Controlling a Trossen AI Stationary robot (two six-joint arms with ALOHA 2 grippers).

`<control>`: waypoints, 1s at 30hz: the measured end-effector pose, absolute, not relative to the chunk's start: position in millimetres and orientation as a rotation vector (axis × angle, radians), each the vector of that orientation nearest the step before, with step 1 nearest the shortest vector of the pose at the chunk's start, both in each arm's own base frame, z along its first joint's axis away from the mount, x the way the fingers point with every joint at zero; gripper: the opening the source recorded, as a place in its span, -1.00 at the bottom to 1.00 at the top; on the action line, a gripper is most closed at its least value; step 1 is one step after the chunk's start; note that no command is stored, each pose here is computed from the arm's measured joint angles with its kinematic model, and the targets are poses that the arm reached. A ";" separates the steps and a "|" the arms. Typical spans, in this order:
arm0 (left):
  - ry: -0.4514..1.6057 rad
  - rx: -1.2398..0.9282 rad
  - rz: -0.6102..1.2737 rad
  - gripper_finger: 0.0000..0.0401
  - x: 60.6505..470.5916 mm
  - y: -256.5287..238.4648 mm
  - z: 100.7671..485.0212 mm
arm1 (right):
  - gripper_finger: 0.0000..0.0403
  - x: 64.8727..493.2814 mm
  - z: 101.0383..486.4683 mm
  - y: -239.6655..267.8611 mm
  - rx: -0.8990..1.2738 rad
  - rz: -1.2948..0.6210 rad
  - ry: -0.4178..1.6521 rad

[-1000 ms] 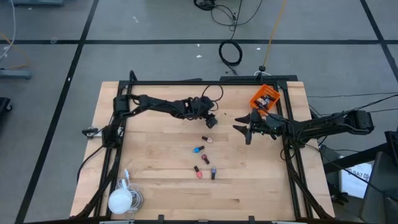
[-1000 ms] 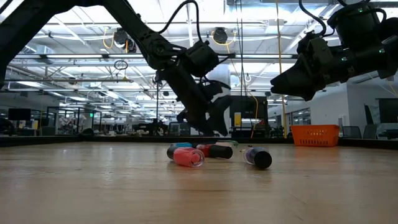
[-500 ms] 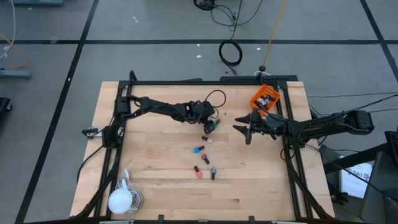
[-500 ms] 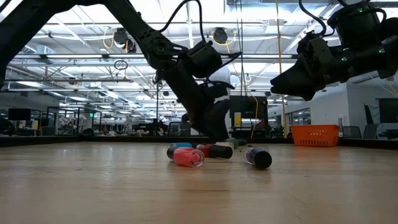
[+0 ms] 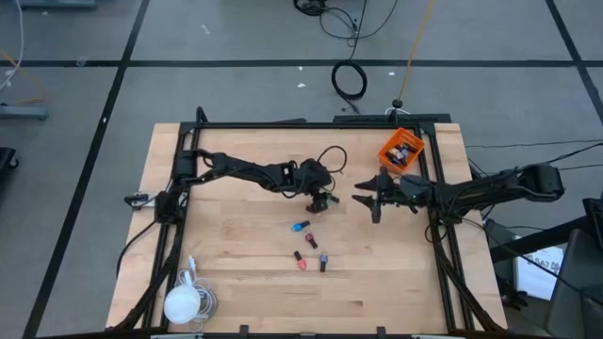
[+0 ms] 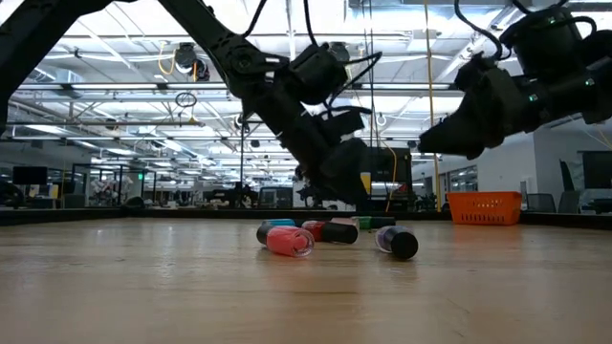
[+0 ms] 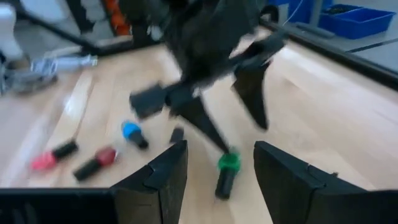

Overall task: Pick & Place Nail Polish
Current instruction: Put the green nail polish bottle into the orange basket

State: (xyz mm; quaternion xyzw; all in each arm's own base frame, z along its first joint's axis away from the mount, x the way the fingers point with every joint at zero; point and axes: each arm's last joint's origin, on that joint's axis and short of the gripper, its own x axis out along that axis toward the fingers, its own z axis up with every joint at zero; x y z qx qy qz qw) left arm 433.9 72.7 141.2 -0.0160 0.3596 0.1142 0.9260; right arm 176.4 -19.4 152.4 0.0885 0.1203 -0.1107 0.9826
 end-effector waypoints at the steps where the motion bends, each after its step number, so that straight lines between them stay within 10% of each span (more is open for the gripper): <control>1: 0.731 -0.031 0.237 0.21 433.1 73.2 145.1 | -0.15 177.6 149.5 -19.0 0.168 -0.233 0.258; 13: 0.557 -0.015 0.249 0.21 420.4 74.7 215.1 | -0.15 225.6 116.9 -23.0 0.107 -0.291 0.508; 30: 0.609 -0.007 0.247 0.21 418.0 74.6 210.2 | -0.15 266.3 78.8 -31.8 0.088 -0.263 0.663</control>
